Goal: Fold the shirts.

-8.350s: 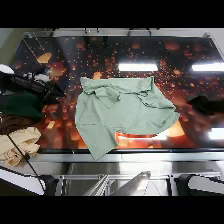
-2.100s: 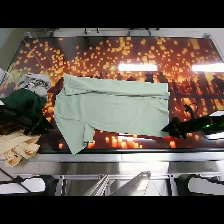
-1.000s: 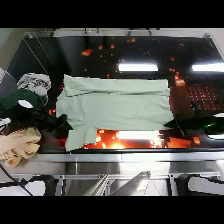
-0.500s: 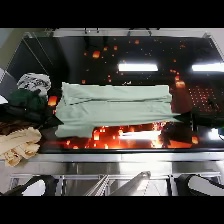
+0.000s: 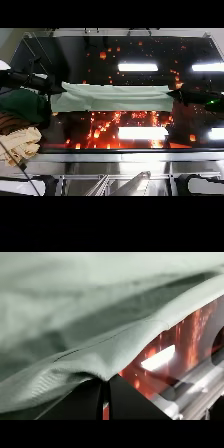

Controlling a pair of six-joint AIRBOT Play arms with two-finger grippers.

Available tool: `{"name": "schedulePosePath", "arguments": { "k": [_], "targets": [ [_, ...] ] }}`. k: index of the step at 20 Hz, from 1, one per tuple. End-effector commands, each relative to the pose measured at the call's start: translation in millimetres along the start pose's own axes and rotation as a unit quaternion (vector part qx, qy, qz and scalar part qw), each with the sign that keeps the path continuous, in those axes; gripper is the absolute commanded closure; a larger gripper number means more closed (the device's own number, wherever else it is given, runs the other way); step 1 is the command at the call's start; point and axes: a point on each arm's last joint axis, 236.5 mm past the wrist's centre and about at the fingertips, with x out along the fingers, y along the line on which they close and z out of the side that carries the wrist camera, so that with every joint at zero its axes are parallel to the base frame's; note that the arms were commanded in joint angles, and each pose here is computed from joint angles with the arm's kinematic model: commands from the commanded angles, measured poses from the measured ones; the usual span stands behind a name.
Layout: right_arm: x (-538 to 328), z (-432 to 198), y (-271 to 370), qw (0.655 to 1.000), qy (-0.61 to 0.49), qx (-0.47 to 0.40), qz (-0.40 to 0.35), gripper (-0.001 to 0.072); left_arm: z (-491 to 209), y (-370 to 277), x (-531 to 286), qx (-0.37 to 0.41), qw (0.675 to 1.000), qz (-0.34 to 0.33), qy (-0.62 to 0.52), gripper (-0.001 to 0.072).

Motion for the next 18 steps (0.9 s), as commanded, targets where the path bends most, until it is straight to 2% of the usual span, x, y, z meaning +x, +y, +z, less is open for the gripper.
{"name": "schedulePosePath", "arguments": {
  "k": [1, 4, 5, 6, 7, 8, 10, 11, 13, 16, 17, 18],
  "targets": [
    [36, 28, -24, 1.000, -0.010, 0.001, -0.021, 0.0690, 48, 16, 37, 0.023, 1.000, -0.006, 0.008, 0.0688],
    [51, 25, -47, 0.999, 0.003, 0.015, -0.028, 0.0689, 64, 32, 67, 0.024, 0.999, -0.010, 0.024, 0.0686],
    [53, 23, -50, 0.999, 0.007, 0.006, -0.031, 0.0650, 64, 35, 71, 0.025, 0.999, -0.014, 0.033, 0.0673],
    [49, 24, -53, 0.999, 0.008, -0.009, -0.037, 0.0451, 63, 39, 74, 0.029, 0.998, -0.017, 0.046, 0.0394],
    [39, 28, -55, 0.999, 0.013, -0.028, -0.042, 0.0376, 63, 40, 71, 0.030, 0.998, -0.020, 0.052, 0.0138],
    [25, 33, -55, 0.997, 0.021, -0.050, -0.047, 0.0365, 67, 42, 64, 0.022, 0.998, -0.020, 0.048, -0.0003],
    [-7, 50, -62, 0.995, 0.021, -0.068, -0.072, 0.0154, 73, 46, 46, 0.014, 0.999, -0.020, 0.030, -0.0004],
    [-19, 59, -71, 0.995, 0.014, -0.050, -0.091, 0.0105, 73, 48, 36, 0.006, 1.000, -0.018, 0.022, -0.0004],
    [-26, 56, -91, 0.993, 0.021, -0.014, -0.113, 0.0105, 70, 54, 17, -0.012, 1.000, -0.014, 0.006, -0.0004],
    [-2, 25, -102, 0.992, 0.077, 0.027, -0.095, 0.0107, 70, 46, -3, -0.007, 1.000, -0.010, -0.008, -0.0001],
    [10, 15, -100, 0.991, 0.095, 0.039, -0.085, 0.0115, 71, 41, -8, -0.006, 1.000, -0.009, -0.013, 0.0044],
    [23, 7, -93, 0.991, 0.107, 0.052, -0.064, 0.0116, 70, 33, -10, 0.001, 1.000, -0.009, -0.012, 0.0139]
  ]
}}
